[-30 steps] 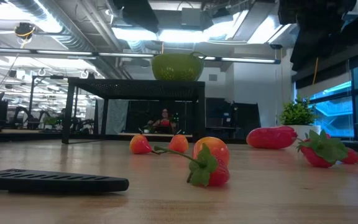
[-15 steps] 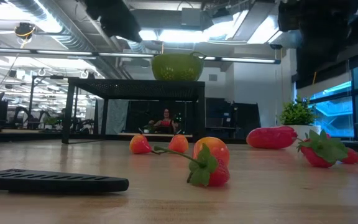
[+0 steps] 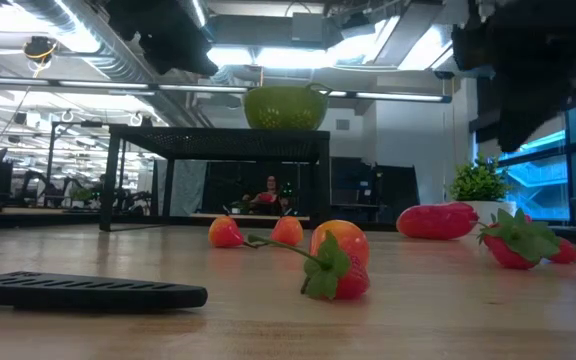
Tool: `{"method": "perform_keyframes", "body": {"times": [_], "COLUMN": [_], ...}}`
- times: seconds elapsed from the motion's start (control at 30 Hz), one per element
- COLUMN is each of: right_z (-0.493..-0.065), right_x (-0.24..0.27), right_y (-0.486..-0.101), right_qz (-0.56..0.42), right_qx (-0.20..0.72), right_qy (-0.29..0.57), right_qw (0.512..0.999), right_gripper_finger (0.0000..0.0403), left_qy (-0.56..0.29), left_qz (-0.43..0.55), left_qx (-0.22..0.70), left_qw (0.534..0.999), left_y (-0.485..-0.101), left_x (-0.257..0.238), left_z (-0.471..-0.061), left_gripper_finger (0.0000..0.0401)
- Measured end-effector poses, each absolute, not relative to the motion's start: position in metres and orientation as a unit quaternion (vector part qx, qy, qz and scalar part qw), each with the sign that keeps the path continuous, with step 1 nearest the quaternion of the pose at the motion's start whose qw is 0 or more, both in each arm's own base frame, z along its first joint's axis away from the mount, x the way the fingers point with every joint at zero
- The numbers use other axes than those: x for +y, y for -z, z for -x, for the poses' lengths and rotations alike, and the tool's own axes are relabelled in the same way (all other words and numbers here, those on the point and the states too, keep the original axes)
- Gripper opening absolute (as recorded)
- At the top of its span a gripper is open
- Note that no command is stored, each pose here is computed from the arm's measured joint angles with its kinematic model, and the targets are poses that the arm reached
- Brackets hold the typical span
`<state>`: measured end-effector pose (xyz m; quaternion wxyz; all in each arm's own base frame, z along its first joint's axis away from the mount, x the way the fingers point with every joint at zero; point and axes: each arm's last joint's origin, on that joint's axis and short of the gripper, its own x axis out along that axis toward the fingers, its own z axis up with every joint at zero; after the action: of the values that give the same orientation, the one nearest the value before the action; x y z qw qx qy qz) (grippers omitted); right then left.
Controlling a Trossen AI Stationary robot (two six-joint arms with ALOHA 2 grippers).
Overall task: Pick & Place Fruit
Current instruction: Put the strawberry into the green strainer bowl on the shelf
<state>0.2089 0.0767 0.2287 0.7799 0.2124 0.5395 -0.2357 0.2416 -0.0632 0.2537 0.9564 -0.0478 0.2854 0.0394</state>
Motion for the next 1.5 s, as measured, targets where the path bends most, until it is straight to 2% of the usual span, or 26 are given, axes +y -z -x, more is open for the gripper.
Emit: {"method": "perform_keyframes", "body": {"times": [0.3,0.6,0.83,1.13,1.33,1.5], "right_z": [-0.213,-0.225,-0.236,-0.241,-0.242,-0.237], "right_x": [0.078,0.076,0.064,0.05,0.049,0.049], "right_y": [-0.206,-0.18,-0.171,-0.171,-0.171,-0.154], "right_qz": [-0.245,-0.221,-0.218,-0.226,-0.228,-0.242], "right_qx": [0.56,0.57,0.569,0.566,0.562,0.556], "right_qy": [0.34,0.397,0.404,0.413,0.412,0.401], "right_qw": [0.714,0.684,0.682,0.677,0.68,0.687], "right_gripper_finger": [0.019,0.0221,0.0229,0.0217,0.0226,0.0231], "left_qy": [-0.032,-0.018,-0.034,-0.056,-0.078,-0.094], "left_qz": [0.038,0.037,0.035,0.06,0.067,0.064], "left_qx": [0.277,0.274,0.269,0.26,0.285,0.294], "left_qw": [0.96,0.961,0.962,0.962,0.953,0.949], "left_y": [-0.249,-0.25,-0.249,-0.249,-0.244,-0.241], "left_x": [-0.074,-0.083,-0.093,-0.105,-0.105,-0.103], "left_z": [-0.238,-0.235,-0.23,-0.224,-0.219,-0.217], "left_gripper_finger": [0.0189,0.0189,0.0189,0.0189,0.0189,0.0189]}}
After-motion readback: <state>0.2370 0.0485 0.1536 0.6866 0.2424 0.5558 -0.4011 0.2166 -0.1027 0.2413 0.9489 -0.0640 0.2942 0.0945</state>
